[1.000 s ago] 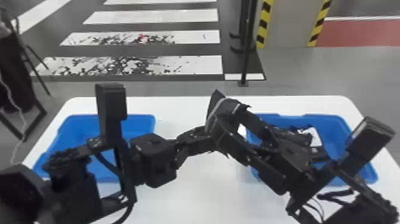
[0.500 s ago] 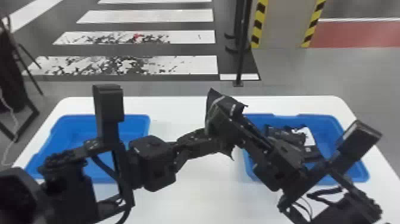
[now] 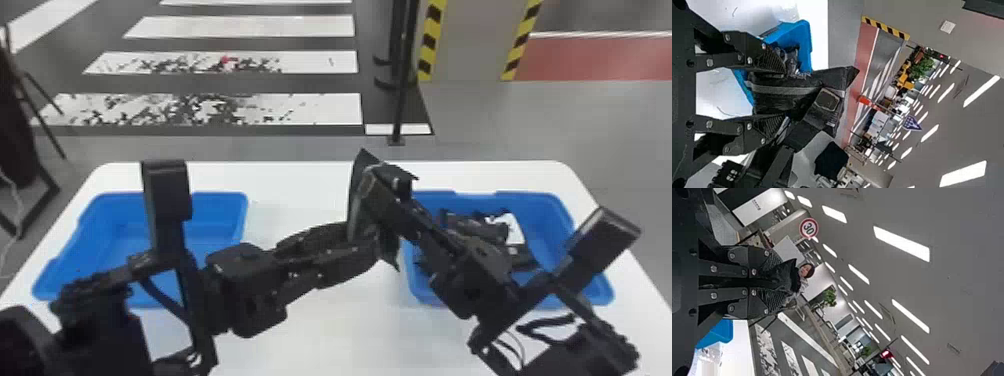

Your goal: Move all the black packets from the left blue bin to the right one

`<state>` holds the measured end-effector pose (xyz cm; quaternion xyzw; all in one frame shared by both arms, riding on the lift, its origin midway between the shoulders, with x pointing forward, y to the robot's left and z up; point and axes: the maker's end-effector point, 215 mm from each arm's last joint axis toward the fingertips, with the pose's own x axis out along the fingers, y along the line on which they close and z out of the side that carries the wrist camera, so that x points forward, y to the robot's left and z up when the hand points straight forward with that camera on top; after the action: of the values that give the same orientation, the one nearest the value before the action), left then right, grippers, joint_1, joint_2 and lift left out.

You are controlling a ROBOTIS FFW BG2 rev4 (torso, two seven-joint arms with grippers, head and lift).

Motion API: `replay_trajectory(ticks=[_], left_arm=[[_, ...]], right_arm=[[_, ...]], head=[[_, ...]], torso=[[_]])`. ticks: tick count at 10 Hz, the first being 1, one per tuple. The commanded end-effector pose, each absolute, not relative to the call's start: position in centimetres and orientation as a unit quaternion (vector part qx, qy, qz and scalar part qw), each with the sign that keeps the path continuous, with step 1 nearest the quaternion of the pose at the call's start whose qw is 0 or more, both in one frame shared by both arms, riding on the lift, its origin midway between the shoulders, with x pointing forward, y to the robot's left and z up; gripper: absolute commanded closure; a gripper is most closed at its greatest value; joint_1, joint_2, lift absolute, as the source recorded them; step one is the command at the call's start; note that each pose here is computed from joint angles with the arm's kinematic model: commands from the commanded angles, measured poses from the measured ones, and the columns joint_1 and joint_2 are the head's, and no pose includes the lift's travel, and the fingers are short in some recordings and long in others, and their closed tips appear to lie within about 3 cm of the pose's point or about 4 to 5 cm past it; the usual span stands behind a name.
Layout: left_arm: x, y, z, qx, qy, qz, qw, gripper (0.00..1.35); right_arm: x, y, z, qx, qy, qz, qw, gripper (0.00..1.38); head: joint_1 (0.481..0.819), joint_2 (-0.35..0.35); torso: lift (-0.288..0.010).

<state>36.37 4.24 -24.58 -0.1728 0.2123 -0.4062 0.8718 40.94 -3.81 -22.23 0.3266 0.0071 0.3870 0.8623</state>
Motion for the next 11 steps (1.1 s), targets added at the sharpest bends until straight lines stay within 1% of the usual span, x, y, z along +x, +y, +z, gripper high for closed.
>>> replay_trajectory(ticks=[1,2,4,5,6,7,8,9,10,11], left_arm=[[35.7,4.6,-24.5,-0.185,0.208,-0.404,0.871,0.12],[35.3,4.8,-24.3,-0.190,0.203,-0.401,0.873,0.16],[34.3,5.6,-24.7,-0.213,0.205,-0.393,0.870,0.17],[33.8,6.7,-25.0,-0.213,0.209,-0.380,0.875,0.17],[33.2,7.7,-25.1,-0.216,0.209,-0.366,0.881,0.17],[32.9,8.5,-25.3,-0.221,0.210,-0.353,0.885,0.17],[32.4,8.9,-25.9,-0.224,0.217,-0.346,0.885,0.17],[31.8,8.9,-26.1,-0.229,0.221,-0.345,0.883,0.17],[31.8,9.2,-25.9,-0.233,0.216,-0.340,0.885,0.17],[32.3,9.8,-25.2,-0.236,0.197,-0.331,0.892,0.16]], right_arm=[[43.1,-7.4,-24.6,0.304,0.015,0.349,0.886,1.28],[44.9,-10.8,-26.8,0.282,0.024,0.315,0.906,1.28],[48.3,-18.8,-30.7,0.240,0.039,0.237,0.941,1.28],[49.6,-23.0,-32.3,0.222,0.047,0.199,0.954,1.28],[51.1,-26.7,-34.0,0.209,0.058,0.168,0.962,1.28],[52.4,-28.9,-36.1,0.209,0.079,0.149,0.963,1.25],[53.2,-30.6,-38.3,0.201,0.110,0.138,0.964,1.22],[53.5,-31.4,-39.8,0.197,0.127,0.133,0.963,1.13],[53.1,-34.0,-40.3,0.179,0.129,0.105,0.970,0.65],[51.8,-37.7,-39.7,0.145,0.120,0.062,0.980,0.08]], head=[[0.695,0.017],[0.695,-0.014],[0.695,-0.103],[0.695,-0.149],[0.695,-0.176],[0.695,-0.221],[0.695,-0.250],[0.695,-0.268],[0.695,-0.275],[0.695,-0.294]], torso=[[-0.154],[-0.154],[-0.154],[-0.154],[-0.154],[-0.154],[-0.154],[-0.154],[-0.154],[-0.154]])
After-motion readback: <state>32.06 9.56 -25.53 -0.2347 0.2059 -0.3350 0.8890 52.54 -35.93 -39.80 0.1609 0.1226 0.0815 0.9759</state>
